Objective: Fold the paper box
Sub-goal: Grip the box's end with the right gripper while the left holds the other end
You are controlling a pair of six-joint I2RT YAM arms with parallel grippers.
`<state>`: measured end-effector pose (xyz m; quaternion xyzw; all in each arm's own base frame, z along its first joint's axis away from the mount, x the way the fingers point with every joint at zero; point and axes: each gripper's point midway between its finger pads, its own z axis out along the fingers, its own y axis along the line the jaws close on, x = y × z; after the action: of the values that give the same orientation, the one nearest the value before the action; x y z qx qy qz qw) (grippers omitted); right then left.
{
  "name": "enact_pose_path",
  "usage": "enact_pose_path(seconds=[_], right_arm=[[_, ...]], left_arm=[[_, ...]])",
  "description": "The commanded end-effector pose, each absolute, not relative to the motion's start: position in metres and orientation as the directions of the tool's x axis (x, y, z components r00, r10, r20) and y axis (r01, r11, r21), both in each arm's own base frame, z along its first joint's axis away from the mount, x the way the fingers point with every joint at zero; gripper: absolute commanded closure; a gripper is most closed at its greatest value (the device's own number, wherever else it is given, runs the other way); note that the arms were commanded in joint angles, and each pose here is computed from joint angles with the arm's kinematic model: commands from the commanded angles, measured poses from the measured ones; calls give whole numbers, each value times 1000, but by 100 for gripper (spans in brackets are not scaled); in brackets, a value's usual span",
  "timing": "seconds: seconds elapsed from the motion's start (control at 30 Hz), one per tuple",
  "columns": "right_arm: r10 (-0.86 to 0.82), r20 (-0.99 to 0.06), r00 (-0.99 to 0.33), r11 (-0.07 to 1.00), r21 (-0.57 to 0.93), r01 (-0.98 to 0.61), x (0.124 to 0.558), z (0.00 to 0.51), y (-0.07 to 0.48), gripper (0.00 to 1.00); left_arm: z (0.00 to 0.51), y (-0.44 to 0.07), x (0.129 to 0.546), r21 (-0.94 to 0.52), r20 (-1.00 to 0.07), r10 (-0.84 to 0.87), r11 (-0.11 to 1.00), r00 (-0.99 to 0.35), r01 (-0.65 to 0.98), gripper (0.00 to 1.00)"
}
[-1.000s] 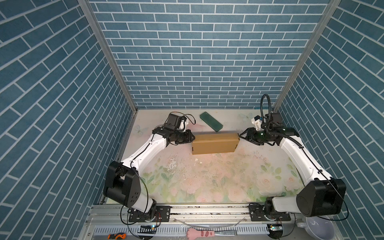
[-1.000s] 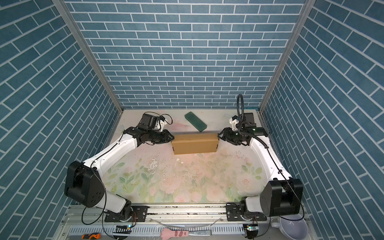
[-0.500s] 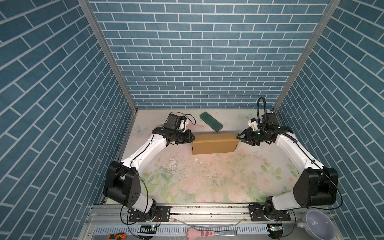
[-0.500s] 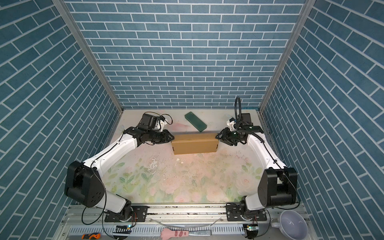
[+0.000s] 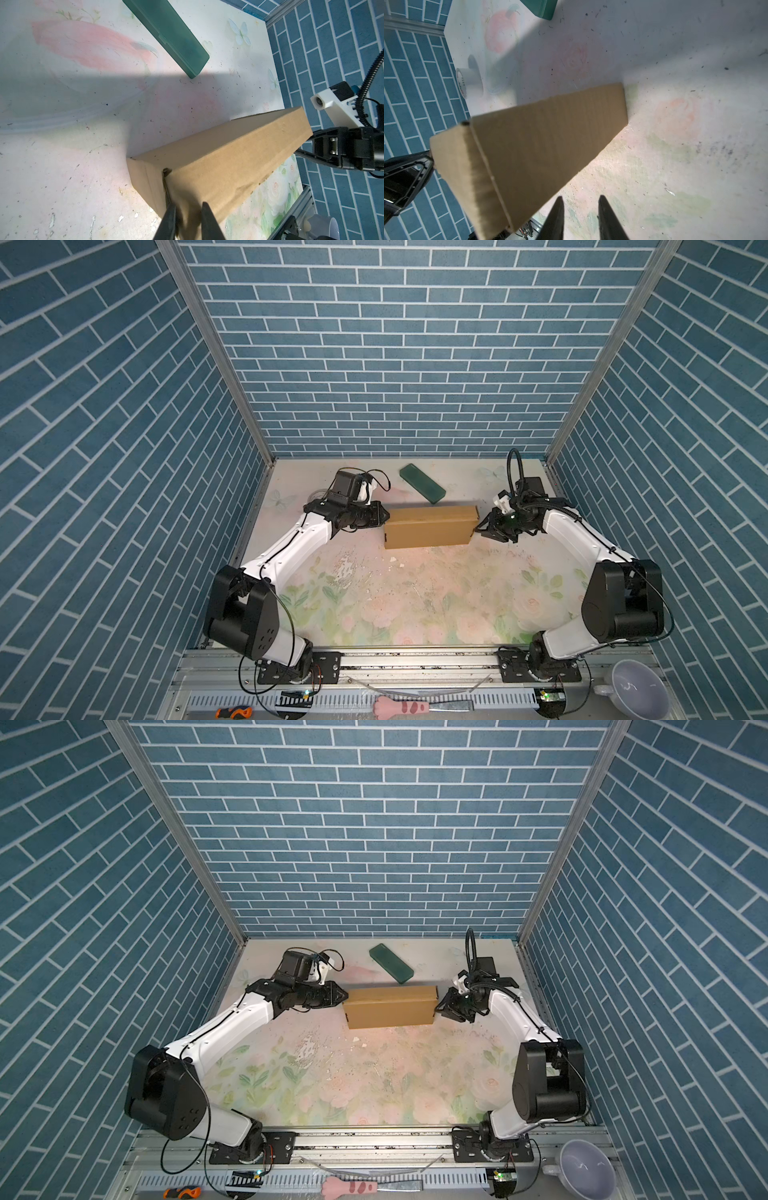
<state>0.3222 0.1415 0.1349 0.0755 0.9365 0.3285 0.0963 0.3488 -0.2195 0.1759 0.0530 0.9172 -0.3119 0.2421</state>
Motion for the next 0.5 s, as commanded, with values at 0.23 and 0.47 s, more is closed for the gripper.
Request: enact_pose_path(seconds=[0.23, 0.47], right_arm=[[226, -256, -940, 654, 755, -48, 337, 205, 152, 38], [219, -257, -941, 719, 695, -22, 350, 183, 147, 40]], left_arm=[[101, -199, 311, -448, -235, 2, 887, -972, 110, 76], [100, -198, 310, -451, -238, -3, 886, -971, 108, 76]])
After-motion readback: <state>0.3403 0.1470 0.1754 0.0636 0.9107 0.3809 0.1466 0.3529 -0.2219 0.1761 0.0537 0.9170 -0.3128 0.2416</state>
